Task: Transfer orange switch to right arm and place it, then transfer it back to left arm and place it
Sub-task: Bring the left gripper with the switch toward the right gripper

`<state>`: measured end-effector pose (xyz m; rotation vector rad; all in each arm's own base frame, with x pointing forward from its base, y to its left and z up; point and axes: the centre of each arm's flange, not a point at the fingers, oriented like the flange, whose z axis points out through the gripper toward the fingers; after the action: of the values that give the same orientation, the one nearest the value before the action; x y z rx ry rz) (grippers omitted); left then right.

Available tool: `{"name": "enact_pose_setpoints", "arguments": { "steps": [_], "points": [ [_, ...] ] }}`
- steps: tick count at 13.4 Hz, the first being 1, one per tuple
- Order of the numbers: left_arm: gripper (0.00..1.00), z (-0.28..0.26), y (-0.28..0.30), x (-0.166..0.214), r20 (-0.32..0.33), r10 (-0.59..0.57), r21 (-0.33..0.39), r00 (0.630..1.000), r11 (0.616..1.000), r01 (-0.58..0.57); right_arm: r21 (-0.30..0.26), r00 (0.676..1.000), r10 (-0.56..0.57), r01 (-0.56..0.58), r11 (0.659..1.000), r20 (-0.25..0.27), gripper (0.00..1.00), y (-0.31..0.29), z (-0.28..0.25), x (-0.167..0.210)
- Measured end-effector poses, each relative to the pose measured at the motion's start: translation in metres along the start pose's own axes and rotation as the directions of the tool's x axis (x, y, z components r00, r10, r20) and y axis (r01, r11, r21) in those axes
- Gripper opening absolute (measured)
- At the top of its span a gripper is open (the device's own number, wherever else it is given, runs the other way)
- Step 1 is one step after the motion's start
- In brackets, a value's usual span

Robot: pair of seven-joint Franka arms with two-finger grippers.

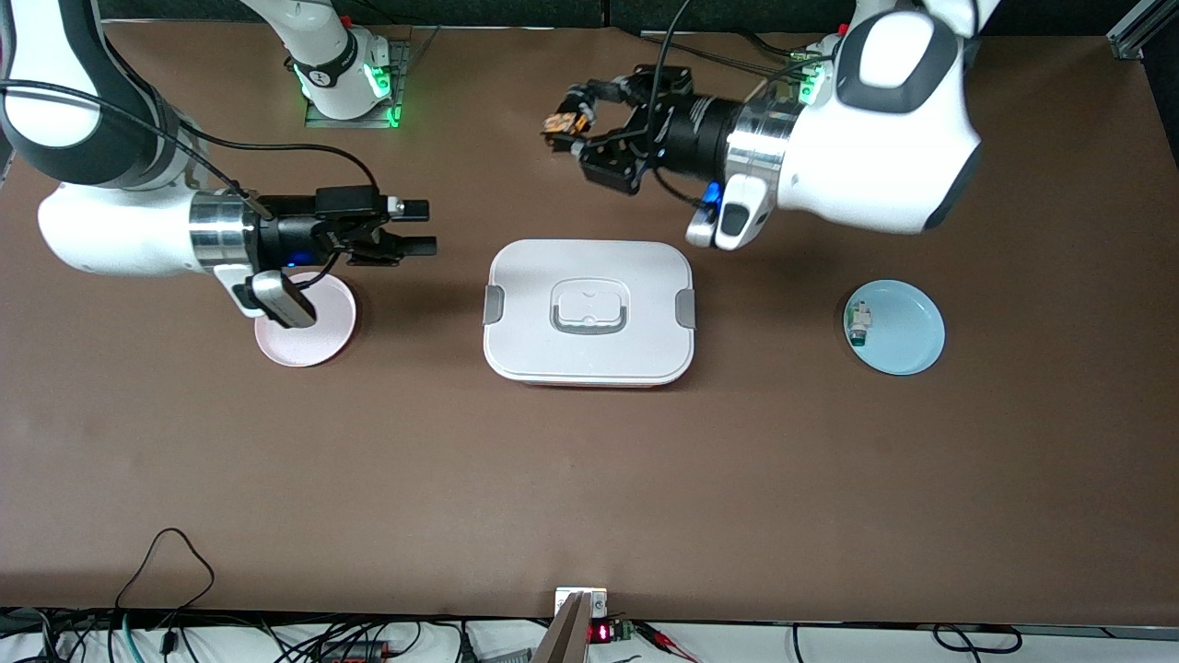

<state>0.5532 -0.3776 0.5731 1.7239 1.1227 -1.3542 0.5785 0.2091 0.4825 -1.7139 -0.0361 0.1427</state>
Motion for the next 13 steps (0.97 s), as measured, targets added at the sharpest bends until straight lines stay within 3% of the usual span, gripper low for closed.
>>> {"name": "enact_pose_setpoints", "arguments": {
  "steps": [2,6,9,13],
  "points": [
    [0.72,-0.006,0.008,0.008,0.039,-0.02,-0.02,0.999,1.0,0.02,0.042,1.0,0.004,-0.005,0.999,0.009,1.0,-0.002,0.015,-0.004],
    [0.72,-0.01,0.009,0.004,0.045,-0.018,-0.028,0.999,0.999,0.019,0.066,1.0,-0.009,0.008,0.998,0.01,1.0,-0.007,0.023,-0.007],
    [0.72,-0.01,0.01,0.002,0.066,-0.024,-0.032,0.998,0.999,0.026,0.172,1.0,0.012,-0.01,0.985,-0.006,1.0,-0.013,0.037,-0.017],
    [0.72,-0.011,0.01,0.002,0.068,-0.025,-0.033,0.997,0.999,0.027,0.187,0.998,-0.06,0.062,0.98,-0.016,1.0,-0.023,0.05,-0.03]
  ]
}}
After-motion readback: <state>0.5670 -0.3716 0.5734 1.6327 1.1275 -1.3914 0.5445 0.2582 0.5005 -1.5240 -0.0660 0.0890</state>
